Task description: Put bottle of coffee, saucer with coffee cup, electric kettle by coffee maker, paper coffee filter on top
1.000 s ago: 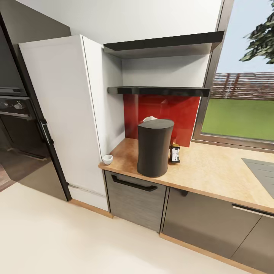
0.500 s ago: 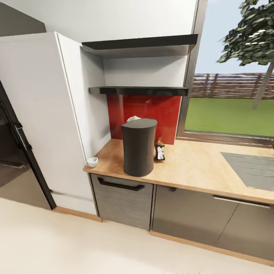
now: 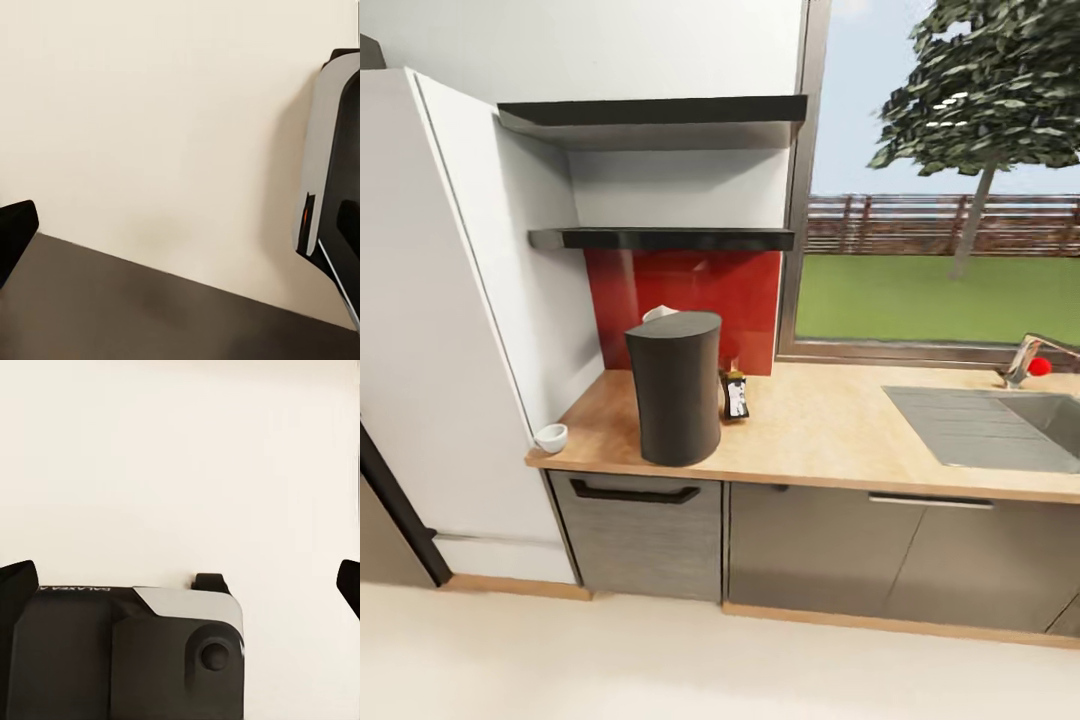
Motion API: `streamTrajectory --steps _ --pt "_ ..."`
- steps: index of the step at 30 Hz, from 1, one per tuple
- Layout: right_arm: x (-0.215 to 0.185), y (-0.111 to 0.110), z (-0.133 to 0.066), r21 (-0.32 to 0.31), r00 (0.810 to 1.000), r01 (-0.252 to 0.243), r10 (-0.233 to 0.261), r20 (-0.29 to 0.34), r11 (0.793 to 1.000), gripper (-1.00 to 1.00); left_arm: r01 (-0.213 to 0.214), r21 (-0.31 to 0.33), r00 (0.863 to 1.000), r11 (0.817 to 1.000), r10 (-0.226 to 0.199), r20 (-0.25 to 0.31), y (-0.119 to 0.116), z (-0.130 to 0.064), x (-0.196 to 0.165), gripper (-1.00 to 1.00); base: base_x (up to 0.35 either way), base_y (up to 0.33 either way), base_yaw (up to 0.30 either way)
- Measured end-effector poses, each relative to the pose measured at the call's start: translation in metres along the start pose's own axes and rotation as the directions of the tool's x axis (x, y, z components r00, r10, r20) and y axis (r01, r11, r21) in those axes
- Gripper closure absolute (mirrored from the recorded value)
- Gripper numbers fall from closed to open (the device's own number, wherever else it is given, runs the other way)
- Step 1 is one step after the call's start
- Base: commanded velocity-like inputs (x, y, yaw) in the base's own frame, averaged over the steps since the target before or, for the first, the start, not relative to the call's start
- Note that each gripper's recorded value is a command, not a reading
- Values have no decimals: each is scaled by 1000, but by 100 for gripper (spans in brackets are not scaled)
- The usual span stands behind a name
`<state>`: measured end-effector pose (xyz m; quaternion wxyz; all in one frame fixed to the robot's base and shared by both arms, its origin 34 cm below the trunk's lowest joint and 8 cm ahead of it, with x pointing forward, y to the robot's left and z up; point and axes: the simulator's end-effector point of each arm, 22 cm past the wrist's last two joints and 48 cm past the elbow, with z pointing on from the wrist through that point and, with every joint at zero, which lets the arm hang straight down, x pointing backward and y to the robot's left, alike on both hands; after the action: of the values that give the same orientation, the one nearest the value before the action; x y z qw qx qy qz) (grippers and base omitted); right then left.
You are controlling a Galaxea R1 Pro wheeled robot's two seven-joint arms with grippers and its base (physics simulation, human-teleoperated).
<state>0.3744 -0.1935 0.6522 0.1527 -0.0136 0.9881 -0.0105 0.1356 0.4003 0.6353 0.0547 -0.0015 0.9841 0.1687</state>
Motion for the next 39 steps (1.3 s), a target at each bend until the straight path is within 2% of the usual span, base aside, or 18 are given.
streamTrajectory --steps 39 --pt "1 2 0 -3 1000 -2 2 -2 1000 -100 0 -4 1000 1000 0 3 1 0 -1 -100 8 0 -299"
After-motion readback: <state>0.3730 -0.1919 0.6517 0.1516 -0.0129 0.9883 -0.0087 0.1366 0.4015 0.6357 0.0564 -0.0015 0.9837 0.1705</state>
